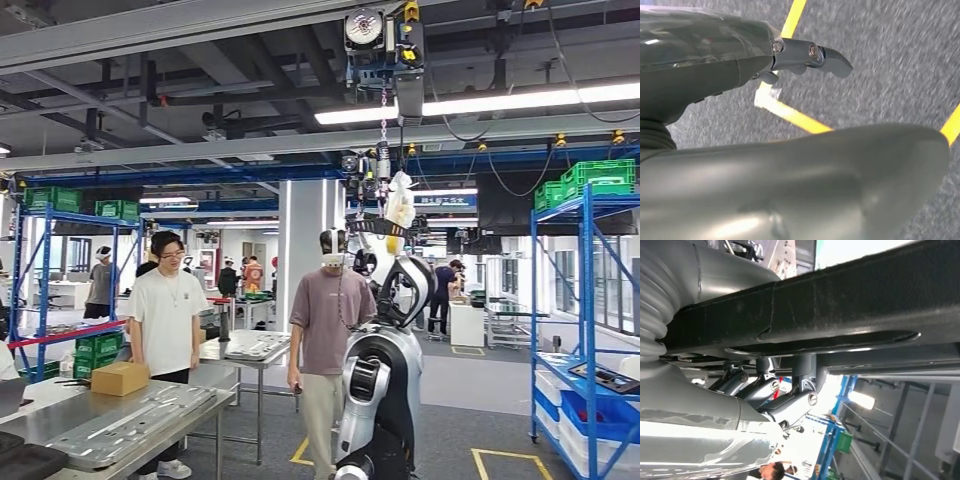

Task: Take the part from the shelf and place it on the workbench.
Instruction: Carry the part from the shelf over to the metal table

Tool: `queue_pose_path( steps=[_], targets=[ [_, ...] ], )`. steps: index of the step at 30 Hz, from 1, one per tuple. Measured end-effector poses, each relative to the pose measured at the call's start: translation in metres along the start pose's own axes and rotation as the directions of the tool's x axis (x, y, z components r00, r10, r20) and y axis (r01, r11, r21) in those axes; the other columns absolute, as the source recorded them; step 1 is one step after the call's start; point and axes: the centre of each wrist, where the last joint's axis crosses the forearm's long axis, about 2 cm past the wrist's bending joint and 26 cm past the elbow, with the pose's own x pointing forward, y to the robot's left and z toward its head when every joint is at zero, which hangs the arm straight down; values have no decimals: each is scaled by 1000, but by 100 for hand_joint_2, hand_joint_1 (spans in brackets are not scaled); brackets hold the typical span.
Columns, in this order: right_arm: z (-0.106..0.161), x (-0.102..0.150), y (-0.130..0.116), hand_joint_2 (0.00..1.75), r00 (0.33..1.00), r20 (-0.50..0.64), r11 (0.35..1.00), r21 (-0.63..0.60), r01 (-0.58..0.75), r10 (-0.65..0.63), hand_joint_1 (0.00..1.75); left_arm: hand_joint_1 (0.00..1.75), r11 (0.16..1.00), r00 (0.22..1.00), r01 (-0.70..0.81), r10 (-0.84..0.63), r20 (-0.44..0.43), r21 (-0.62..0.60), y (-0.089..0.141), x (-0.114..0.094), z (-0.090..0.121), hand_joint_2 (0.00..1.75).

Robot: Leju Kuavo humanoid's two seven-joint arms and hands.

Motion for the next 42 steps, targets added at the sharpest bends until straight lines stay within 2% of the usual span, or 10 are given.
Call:
queue_pose_path(
  steps=[25, 30, 42],
  targets=[
    [15, -8, 23, 175, 999, -30, 999, -19, 36, -36, 175, 0, 999, 999, -38, 37, -30, -26, -22, -7, 5, 175],
    [14, -8, 24, 175, 999, -26, 999, -15, 40, -41, 175, 0, 998, 998, -48, 46, -31, -41, -30, -8, 6, 175],
    [14, -9, 25, 175, 997, -18, 997, -7, 71, -71, 175, 0, 997, 998, -56, 54, -31, -52, -34, -7, 6, 175]
  ],
)
